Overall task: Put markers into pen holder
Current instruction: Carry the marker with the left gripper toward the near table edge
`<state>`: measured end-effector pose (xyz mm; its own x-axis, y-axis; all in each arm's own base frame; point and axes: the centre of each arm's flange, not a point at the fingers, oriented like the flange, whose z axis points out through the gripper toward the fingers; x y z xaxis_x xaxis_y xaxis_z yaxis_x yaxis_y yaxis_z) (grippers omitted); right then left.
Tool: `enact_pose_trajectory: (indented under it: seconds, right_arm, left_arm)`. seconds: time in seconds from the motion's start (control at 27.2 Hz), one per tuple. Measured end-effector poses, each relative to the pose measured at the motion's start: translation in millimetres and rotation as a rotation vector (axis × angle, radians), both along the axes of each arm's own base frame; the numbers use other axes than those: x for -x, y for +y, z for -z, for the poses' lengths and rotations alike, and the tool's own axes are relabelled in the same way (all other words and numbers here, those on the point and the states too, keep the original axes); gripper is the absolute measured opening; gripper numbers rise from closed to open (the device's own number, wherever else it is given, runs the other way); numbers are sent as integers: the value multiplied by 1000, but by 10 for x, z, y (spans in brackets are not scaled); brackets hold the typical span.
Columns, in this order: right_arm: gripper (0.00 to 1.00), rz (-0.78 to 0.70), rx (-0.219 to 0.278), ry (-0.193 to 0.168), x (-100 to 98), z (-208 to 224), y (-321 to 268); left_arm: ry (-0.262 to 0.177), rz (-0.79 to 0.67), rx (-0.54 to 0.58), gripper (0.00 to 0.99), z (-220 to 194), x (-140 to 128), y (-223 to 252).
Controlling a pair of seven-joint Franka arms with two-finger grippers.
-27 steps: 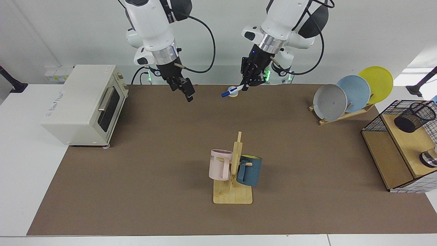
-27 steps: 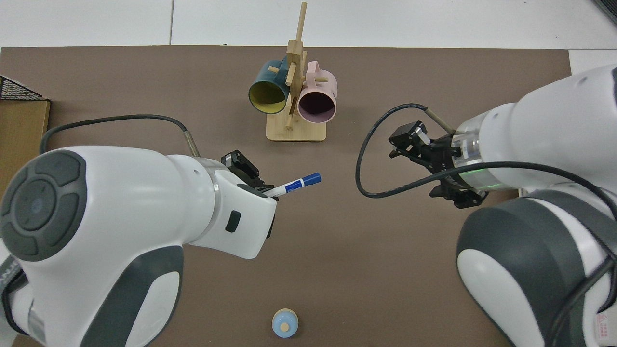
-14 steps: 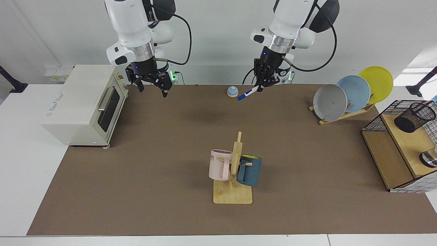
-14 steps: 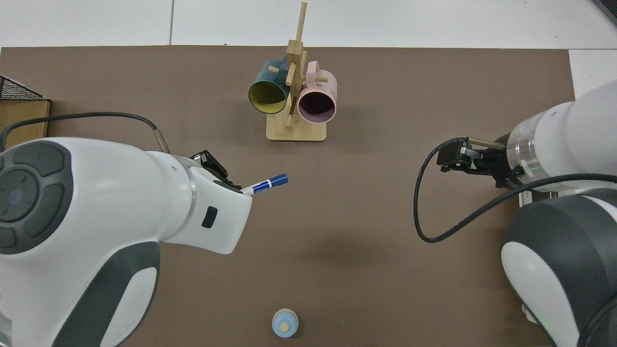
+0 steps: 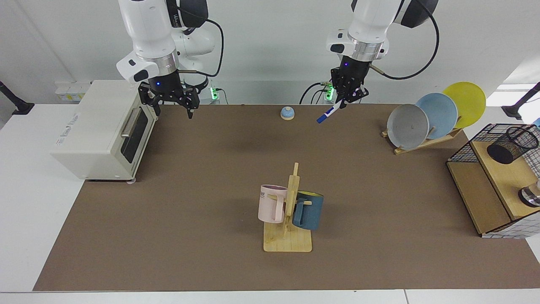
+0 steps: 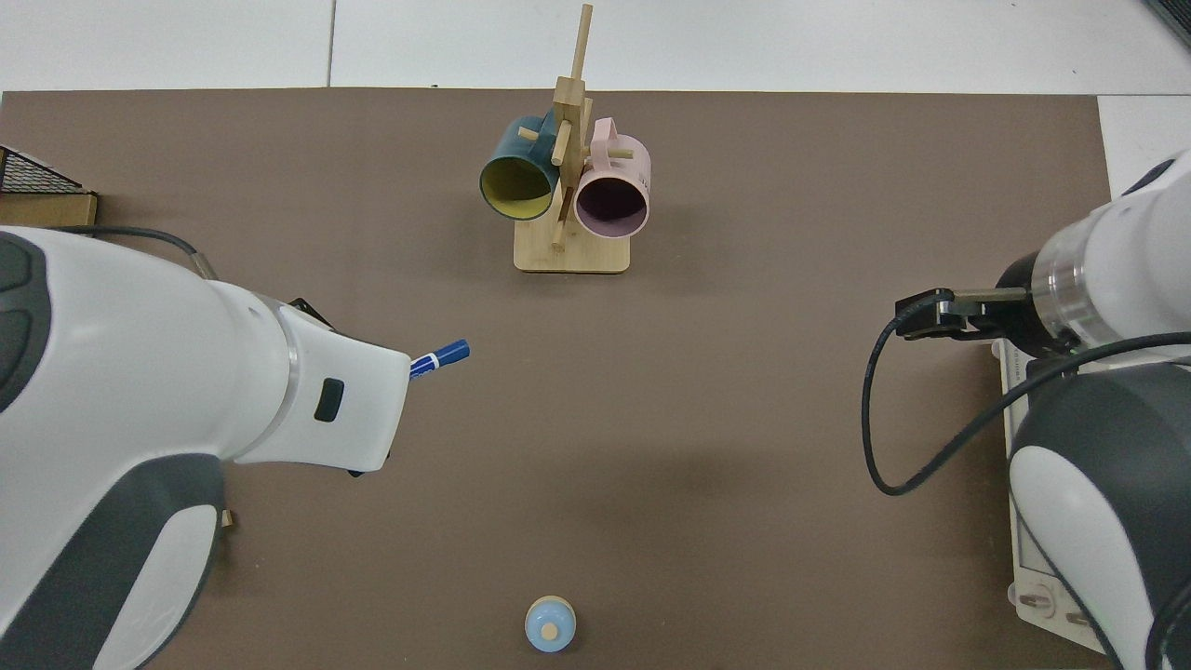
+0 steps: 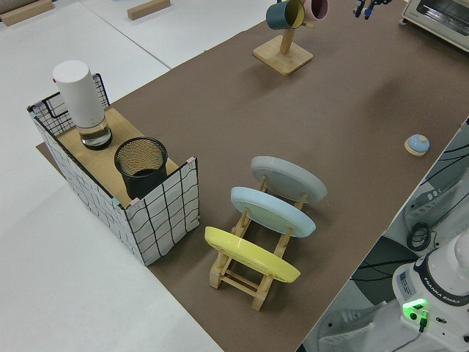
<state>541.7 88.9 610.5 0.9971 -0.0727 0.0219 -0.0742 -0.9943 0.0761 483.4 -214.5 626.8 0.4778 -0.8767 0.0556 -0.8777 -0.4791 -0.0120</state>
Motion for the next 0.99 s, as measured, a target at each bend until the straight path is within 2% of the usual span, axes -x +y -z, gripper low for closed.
enact_pose_trajectory:
  seconds: [0.22, 0.48, 0.59, 0.7, 0.84, 0.99]
  right_arm:
    - [1000, 26, -2, 44, -24, -112, -145]
    - [1000, 51, -10, 54, -148, -192, -256]
    - [1000, 53, -28, 60, -178, -198, -247]
    - [1000, 53, -50, 63, -195, -215, -226]
    - [1000, 50, -65, 61, -205, -229, -201]
    - [1000, 48, -69, 61, -205, -235, -190]
  left_arm:
    - [-9, -55, -38, 159, -72, -6, 72]
    - [-13, -75, -110, 159, -178, -15, 234]
    - [-6, -86, -146, 159, -231, -3, 310]
    - [-6, -105, -206, 159, -279, -7, 438]
    - [-26, -129, -299, 159, -339, -37, 623]
    - [-23, -112, -338, 159, -377, -107, 895]
